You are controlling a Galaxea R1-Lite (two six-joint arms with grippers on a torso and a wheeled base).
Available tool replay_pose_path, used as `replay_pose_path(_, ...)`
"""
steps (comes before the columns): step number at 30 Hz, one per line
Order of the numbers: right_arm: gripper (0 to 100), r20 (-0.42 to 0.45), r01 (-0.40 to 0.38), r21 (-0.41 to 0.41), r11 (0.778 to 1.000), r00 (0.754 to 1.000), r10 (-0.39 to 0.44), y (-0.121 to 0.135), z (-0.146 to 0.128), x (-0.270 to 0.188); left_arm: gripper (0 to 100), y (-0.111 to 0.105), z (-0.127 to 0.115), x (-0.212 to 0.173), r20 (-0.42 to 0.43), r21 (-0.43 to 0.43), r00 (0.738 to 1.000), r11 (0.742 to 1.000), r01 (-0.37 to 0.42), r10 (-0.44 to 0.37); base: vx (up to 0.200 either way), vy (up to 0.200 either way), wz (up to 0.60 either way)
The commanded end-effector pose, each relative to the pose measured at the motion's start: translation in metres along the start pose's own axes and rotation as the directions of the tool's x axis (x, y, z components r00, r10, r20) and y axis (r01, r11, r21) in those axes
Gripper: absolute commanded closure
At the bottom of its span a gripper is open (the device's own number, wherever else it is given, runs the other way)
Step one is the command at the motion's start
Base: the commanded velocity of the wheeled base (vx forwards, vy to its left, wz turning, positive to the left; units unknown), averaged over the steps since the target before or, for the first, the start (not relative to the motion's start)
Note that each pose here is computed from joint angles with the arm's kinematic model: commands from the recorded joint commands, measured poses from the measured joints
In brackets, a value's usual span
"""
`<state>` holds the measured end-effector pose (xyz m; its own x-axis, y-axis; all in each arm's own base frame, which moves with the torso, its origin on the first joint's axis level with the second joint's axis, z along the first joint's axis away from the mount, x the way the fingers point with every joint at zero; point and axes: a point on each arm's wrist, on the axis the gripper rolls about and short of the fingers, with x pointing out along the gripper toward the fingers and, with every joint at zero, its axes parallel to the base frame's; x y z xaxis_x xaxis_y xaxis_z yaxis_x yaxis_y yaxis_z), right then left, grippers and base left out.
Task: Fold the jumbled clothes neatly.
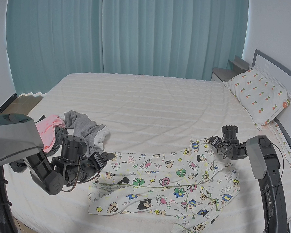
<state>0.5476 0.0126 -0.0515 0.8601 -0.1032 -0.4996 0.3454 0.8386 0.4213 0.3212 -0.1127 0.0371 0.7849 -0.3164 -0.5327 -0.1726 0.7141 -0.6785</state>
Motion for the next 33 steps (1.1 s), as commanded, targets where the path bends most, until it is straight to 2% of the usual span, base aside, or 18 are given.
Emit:
replay_pose_path(1, 0, 0.152, -0.154, 0.053, 0.987, 0.978, 0.145, 0.059, 0.078, -0.060, 0, -0.021, 0.031, 0.012, 0.036, 0.015, 0.999, 1.000, 0.010, -0.011, 0.000, 0.000, 0.00)
replay_pose_path(2, 0, 0.196, -0.232, 0.044, 0.972, 0.956, 0.219, 0.074, 0.103, -0.082, 0, -0.025, 0.035, 0.014, 0.033, 0.017, 0.999, 1.000, 0.009, -0.009, 0.000, 0.000, 0.00)
replay_pose_path(3, 0, 0.206, -0.267, 0.032, 0.963, 0.945, 0.255, 0.078, 0.110, -0.092, 0, -0.027, 0.036, 0.015, 0.034, 0.019, 0.999, 1.000, 0.012, -0.012, 0.000, 0.000, 0.00)
replay_pose_path(8, 0, 0.161, -0.254, 0.014, 0.967, 0.955, 0.248, 0.057, 0.094, -0.110, 0, -0.031, 0.042, 0.018, 0.003, 0.037, 0.998, 0.997, 0.061, -0.061, 0.000, 0.000, 0.00)
replay_pose_path(9, 0, 0.109, -0.257, 0.009, 0.966, 0.961, 0.255, 0.048, 0.082, -0.122, 0, -0.024, 0.045, 0.023, -0.031, 0.060, 0.998, 0.996, 0.059, -0.058, 0.000, 0.000, 0.00)
replay_pose_path(12, 0, -0.026, -0.291, 0.005, 0.957, 0.956, 0.291, 0.032, 0.051, -0.156, 0, -0.020, 0.050, 0.043, -0.095, 0.131, 0.996, 0.991, 0.010, 0.002, 0.000, 0.000, 0.00)
replay_pose_path(14, 0, -0.040, -0.292, 0.005, 0.956, 0.956, 0.292, 0.031, 0.046, -0.160, 0, -0.020, 0.051, 0.046, -0.101, 0.132, 0.995, 0.991, 0.002, 0.011, 0.000, 0.000, 0.00)
replay_pose_path(16, 0, -0.131, -0.283, 0.005, 0.959, 0.951, 0.281, 0.018, 0.007, -0.187, 0, -0.020, 0.057, 0.072, -0.146, 0.143, 0.987, 0.989, -0.048, 0.069, 0.000, 0.000, 0.00)
replay_pose_path(18, 0, -0.139, -0.283, 0.005, 0.959, 0.950, 0.281, 0.017, 0.004, -0.190, 0, -0.020, 0.056, 0.075, -0.151, 0.147, 0.986, 0.988, -0.052, 0.074, 0.000, 0.000, 0.00)
replay_pose_path(19, 0, -0.176, -0.289, 0.003, 0.957, 0.942, 0.285, 0.009, -0.016, -0.207, 0, -0.010, 0.054, 0.096, -0.160, 0.210, 0.981, 0.975, -0.071, 0.106, 0.000, 0.000, 0.00)
replay_pose_path(21, 0, -0.206, -0.308, 0.001, 0.951, 0.931, 0.302, 0.001, -0.031, -0.222, 0, 0.001, 0.054, 0.110, -0.154, 0.241, 0.980, 0.966, -0.089, 0.129, 0.000, 0.000, 0.00)
replay_pose_path(24, 0, -0.229, -0.324, -0.005, 0.946, 0.921, 0.314, -0.005, -0.044, -0.233, 0, 0.005, 0.054, 0.120, -0.156, 0.246, 0.979, 0.965, -0.089, 0.130, 0.000, 0.000, 0.00)
replay_pose_path(25, 0, -0.241, -0.345, -0.010, 0.939, 0.912, 0.332, -0.009, -0.058, -0.245, 0, 0.009, 0.053, 0.132, -0.158, 0.249, 0.978, 0.964, -0.094, 0.136, 0.000, 0.000, 0.00)
replay_pose_path(28, 0, -0.259, -0.376, -0.020, 0.927, 0.897, 0.358, -0.012, -0.077, -0.259, 0, 0.013, 0.054, 0.145, -0.166, 0.274, 0.974, 0.956, -0.107, 0.156, 0.000, 0.000, 0.00)
replay_pose_path(30, 0, -0.260, -0.383, -0.014, 0.924, 0.893, 0.366, -0.013, -0.081, -0.264, 0, 0.013, 0.057, 0.148, -0.165, 0.278, 0.973, 0.954, -0.110, 0.161, 0.000, 0.000, 0.00)
replay_pose_path(33, 0, -0.252, -0.417, 0.060, 0.907, 0.873, 0.418, -0.010, -0.089, -0.279, 0, 0.016, 0.063, 0.161, -0.166, 0.277, 0.970, 0.953, -0.125, 0.176, 0.000, 0.000, 0.00)
